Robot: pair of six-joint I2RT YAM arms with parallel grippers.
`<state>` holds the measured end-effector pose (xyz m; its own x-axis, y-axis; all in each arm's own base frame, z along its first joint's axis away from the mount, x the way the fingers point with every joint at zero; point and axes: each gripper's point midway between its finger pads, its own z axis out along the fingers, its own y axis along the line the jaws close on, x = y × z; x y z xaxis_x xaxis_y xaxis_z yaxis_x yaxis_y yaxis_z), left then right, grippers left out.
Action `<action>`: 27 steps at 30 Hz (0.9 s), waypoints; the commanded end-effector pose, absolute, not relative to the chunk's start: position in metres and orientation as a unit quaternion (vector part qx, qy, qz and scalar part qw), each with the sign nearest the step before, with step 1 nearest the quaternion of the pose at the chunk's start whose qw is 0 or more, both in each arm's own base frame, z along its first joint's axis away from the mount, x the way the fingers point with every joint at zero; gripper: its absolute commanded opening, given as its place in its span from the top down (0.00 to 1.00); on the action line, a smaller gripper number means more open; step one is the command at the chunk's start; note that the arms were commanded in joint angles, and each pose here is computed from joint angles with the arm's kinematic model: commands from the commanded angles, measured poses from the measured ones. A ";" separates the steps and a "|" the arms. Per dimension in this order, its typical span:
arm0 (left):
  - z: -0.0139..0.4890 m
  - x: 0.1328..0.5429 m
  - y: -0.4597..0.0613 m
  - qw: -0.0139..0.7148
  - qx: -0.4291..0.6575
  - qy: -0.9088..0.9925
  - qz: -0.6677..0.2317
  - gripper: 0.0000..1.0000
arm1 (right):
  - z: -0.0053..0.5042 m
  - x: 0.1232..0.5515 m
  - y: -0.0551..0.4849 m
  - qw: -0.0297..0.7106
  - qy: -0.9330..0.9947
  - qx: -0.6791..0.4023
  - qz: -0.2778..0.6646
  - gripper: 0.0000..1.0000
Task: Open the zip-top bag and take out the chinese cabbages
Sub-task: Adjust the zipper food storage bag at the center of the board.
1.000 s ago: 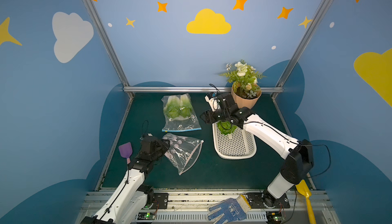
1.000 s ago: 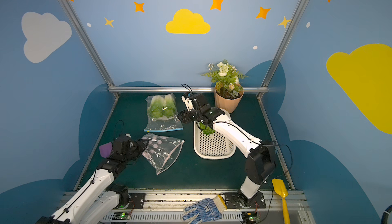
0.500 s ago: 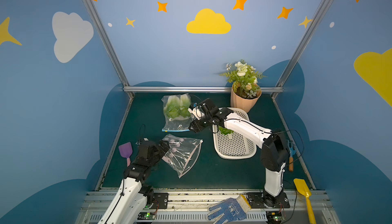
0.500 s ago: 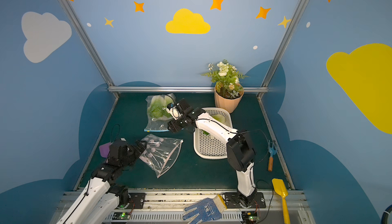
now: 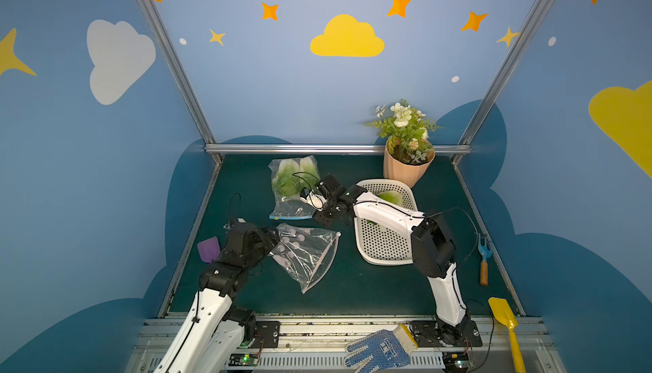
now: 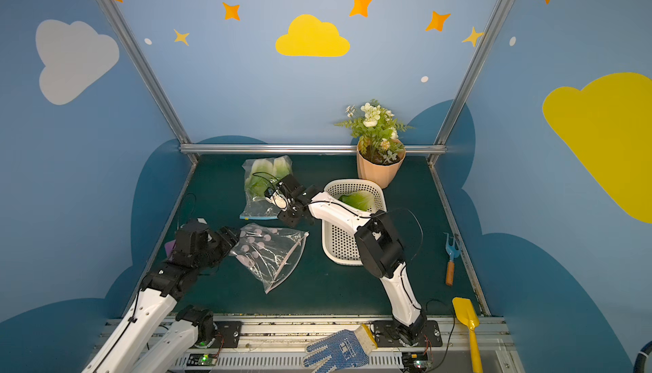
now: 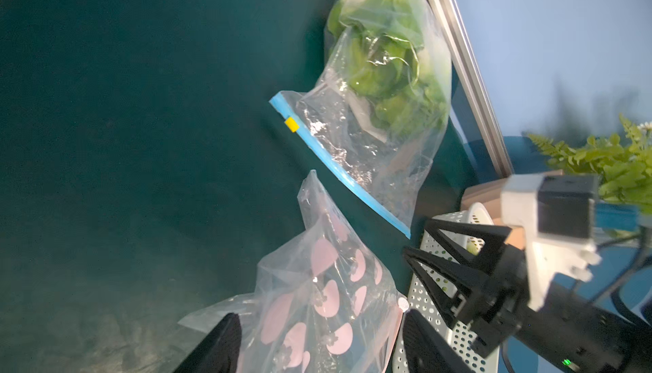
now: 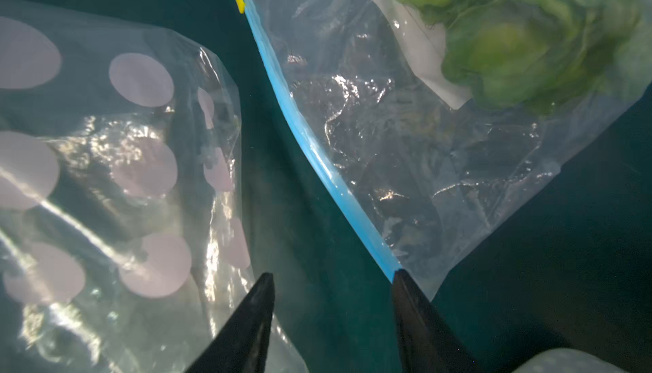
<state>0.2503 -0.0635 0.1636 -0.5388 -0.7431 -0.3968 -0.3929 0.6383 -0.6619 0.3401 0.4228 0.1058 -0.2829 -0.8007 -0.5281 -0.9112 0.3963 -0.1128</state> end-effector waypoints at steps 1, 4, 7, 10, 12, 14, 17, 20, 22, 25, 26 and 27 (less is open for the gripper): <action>0.167 0.250 -0.076 0.327 -0.310 0.854 -0.260 0.31 | 0.110 0.346 0.431 0.280 0.767 -0.572 0.081 0.43; 0.162 0.251 -0.085 0.316 -0.305 0.860 -0.259 0.31 | 0.099 0.346 0.434 0.284 0.759 -0.582 0.071 0.38; 0.152 0.249 -0.087 0.303 -0.306 0.867 -0.249 0.26 | 0.091 0.347 0.439 0.287 0.752 -0.590 0.062 0.34; 0.145 0.248 -0.091 0.297 -0.308 0.866 -0.258 0.28 | 0.086 0.350 0.441 0.294 0.745 -0.597 0.048 0.32; 0.140 0.249 -0.095 0.292 -0.308 0.865 -0.267 0.30 | 0.081 0.351 0.443 0.295 0.739 -0.604 0.040 0.32; 0.133 0.248 -0.099 0.285 -0.309 0.866 -0.270 0.32 | 0.077 0.354 0.444 0.299 0.737 -0.605 0.029 0.30; 0.124 0.250 -0.105 0.275 -0.310 0.867 -0.276 0.32 | 0.073 0.362 0.444 0.308 0.739 -0.599 0.011 0.29; 0.118 0.254 -0.112 0.270 -0.310 0.866 -0.286 0.31 | 0.071 0.368 0.447 0.320 0.742 -0.589 0.005 0.29; 0.113 0.256 -0.116 0.267 -0.312 0.864 -0.292 0.31 | 0.067 0.372 0.449 0.322 0.742 -0.588 0.003 0.29; 0.098 0.258 -0.119 0.255 -0.320 0.864 -0.293 0.31 | 0.064 0.376 0.452 0.324 0.743 -0.586 -0.001 0.29; 0.093 0.257 -0.119 0.251 -0.323 0.866 -0.289 0.32 | 0.064 0.377 0.453 0.326 0.743 -0.585 -0.003 0.30; 0.088 0.256 -0.117 0.248 -0.325 0.868 -0.283 0.32 | 0.063 0.378 0.454 0.327 0.743 -0.584 -0.003 0.32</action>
<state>0.2513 -0.1149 0.0911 -0.6781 -0.6906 -0.2516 -0.4229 0.6465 -0.6350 0.3709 0.4454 0.0586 -0.1096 -0.8795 -0.4631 -0.8815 0.3013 -0.3635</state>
